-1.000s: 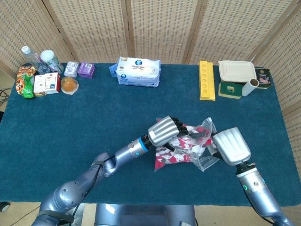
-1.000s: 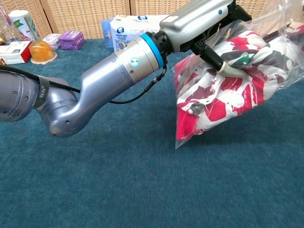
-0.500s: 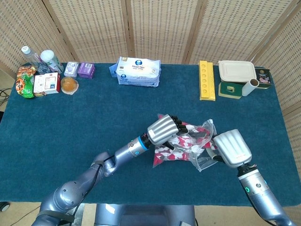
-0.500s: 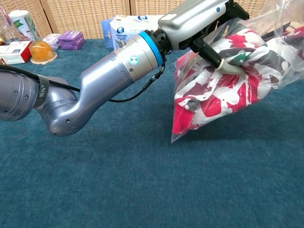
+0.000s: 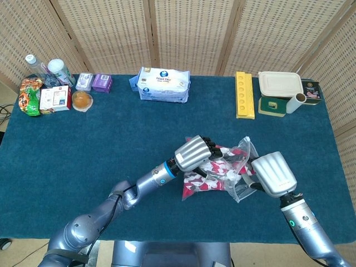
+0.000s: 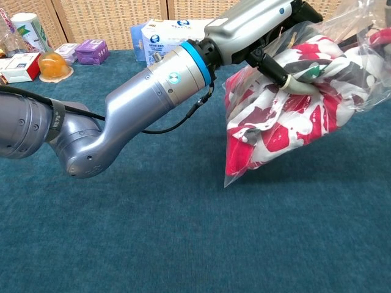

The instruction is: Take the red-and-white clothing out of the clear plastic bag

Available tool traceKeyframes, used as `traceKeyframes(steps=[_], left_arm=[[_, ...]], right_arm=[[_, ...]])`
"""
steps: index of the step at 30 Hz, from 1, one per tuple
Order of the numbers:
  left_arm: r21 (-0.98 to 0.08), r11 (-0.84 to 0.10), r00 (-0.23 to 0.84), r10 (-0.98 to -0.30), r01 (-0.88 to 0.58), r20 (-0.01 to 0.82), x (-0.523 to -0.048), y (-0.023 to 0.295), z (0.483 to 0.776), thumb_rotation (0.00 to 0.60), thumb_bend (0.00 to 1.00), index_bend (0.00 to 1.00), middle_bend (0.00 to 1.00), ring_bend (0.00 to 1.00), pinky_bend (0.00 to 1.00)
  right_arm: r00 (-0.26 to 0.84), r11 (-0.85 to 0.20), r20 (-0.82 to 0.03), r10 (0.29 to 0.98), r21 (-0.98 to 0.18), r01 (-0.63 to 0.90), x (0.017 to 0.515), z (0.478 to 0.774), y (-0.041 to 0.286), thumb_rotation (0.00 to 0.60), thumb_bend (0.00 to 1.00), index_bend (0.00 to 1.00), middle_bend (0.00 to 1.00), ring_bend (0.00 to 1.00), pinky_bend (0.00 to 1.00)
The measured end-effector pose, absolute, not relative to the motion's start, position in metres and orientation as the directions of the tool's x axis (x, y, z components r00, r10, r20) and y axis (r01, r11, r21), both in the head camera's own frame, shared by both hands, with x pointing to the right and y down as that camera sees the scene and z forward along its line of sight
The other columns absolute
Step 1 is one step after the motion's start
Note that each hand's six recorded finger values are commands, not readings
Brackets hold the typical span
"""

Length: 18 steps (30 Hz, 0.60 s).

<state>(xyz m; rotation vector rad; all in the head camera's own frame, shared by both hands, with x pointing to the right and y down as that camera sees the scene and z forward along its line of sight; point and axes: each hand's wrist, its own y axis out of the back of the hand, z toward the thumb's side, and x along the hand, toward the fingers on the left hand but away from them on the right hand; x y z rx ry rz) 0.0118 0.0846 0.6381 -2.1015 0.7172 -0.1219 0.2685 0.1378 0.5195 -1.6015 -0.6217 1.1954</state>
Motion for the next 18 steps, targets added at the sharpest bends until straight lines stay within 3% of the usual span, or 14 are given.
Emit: traceKeyframes(steps=[10, 18], left_arm=[[-0.76, -0.462, 0.831, -0.525, -0.458, -0.181, 0.011, 0.088, 0.636, 0.6, 0.04, 0.83, 0.71, 0.68, 0.67], [-0.764, -0.458, 0.83, -0.529, -0.453, -0.175, 0.001, 0.085, 0.637, 0.6, 0.0, 0.79, 0.71, 0.67, 0.66]], right_arm=[[0.375, -0.355, -0.366, 0.852, -0.93, -0.099, 0.264, 0.528, 0.132, 0.424, 0.55, 0.59, 0.88, 1.0, 0.99], [0.361, -0.361, -0.375, 0.854, -0.926, -0.108, 0.267, 0.535, 0.136, 0.435, 0.57, 0.64, 0.9, 1.0, 1.0]])
